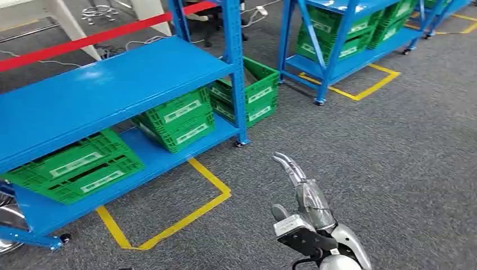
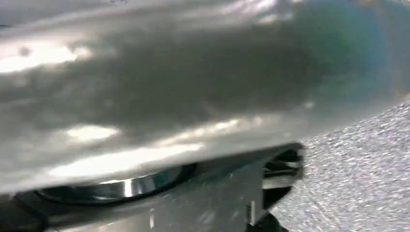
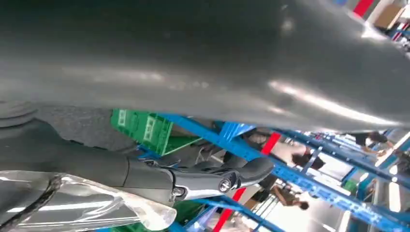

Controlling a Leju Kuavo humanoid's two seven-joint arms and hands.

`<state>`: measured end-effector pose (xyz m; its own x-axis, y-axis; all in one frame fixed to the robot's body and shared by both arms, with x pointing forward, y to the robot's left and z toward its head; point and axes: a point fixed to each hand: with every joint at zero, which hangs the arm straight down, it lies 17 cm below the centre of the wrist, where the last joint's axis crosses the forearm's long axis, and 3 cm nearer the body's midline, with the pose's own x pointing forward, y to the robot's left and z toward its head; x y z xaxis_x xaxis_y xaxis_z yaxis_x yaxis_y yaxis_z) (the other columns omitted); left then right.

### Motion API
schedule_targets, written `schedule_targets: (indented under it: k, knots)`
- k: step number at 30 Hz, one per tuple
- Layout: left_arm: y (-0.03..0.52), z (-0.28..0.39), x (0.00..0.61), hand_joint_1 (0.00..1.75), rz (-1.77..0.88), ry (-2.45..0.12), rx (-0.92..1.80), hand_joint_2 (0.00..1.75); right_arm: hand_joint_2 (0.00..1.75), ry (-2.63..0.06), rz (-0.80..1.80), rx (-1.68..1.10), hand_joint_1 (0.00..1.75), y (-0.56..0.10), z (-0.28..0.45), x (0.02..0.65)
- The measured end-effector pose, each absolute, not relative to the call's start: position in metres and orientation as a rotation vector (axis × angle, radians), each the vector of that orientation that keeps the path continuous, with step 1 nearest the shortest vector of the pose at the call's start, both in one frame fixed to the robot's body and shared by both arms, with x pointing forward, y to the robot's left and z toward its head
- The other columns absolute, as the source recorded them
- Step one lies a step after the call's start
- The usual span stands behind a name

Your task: Take the parts from the cabinet and place them on the table.

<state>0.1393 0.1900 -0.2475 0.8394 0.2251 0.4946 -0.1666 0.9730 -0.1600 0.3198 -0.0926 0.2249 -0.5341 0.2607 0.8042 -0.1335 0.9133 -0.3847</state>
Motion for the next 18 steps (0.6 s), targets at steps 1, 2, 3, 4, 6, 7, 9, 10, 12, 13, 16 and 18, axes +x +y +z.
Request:
schedule_targets:
  k: [1, 2, 3, 4, 6, 7, 9, 10, 12, 13, 16, 18]
  knots:
    - [0.1899, -0.2476, 0.1393, 0.0, 0.206, -0.536, -0.112, 0.0, 0.0, -2.077, 0.499, -0.091, 0.0, -0.0926, 0.225, 0.3198]
    - [0.1898, -0.2481, 0.1375, 0.0, 0.205, -0.531, -0.113, 0.0, 0.0, -2.076, 0.5, -0.091, 0.0, -0.0925, 0.2248, 0.3199]
    - [0.1897, -0.2486, 0.1355, 0.0, 0.205, -0.527, -0.112, 0.0, 0.0, -2.075, 0.5, -0.09, 0.0, -0.0924, 0.2243, 0.32]
    - [0.1897, -0.2488, 0.1348, 0.0, 0.205, -0.526, -0.112, 0.0, 0.0, -2.075, 0.501, -0.09, 0.0, -0.0923, 0.2241, 0.3201]
    - [0.1899, -0.2488, 0.1352, 0.0, 0.205, -0.526, -0.112, 0.0, 0.0, -2.077, 0.501, -0.089, 0.0, -0.0917, 0.225, 0.3204]
    - [0.1904, -0.2487, 0.1359, 0.0, 0.205, -0.528, -0.112, 0.0, 0.0, -2.079, 0.501, -0.088, 0.0, -0.0914, 0.2256, 0.3205]
    - [0.1906, -0.2477, 0.14, 0.0, 0.204, -0.534, -0.113, 0.0, 0.0, -2.078, 0.502, -0.088, 0.0, -0.0912, 0.2254, 0.3204]
    - [0.1907, -0.2479, 0.1391, 0.0, 0.205, -0.532, -0.113, 0.0, 0.0, -2.078, 0.503, -0.087, 0.0, -0.0907, 0.2255, 0.3203]
    - [0.191, -0.249, 0.1347, 0.0, 0.205, -0.526, -0.112, 0.0, 0.0, -2.081, 0.503, -0.085, 0.0, -0.09, 0.2266, 0.3204]
    - [0.1902, -0.2489, 0.1345, 0.0, 0.206, -0.525, -0.113, 0.0, 0.0, -2.081, 0.504, -0.085, 0.0, -0.0899, 0.2264, 0.3204]
    - [0.1888, -0.2477, 0.1388, 0.0, 0.207, -0.531, -0.116, 0.0, 0.0, -2.074, 0.504, -0.085, 0.0, -0.0901, 0.2243, 0.3199]
    - [0.1885, -0.2481, 0.1371, 0.0, 0.207, -0.529, -0.117, 0.0, 0.0, -2.073, 0.504, -0.085, 0.0, -0.0902, 0.2237, 0.32]
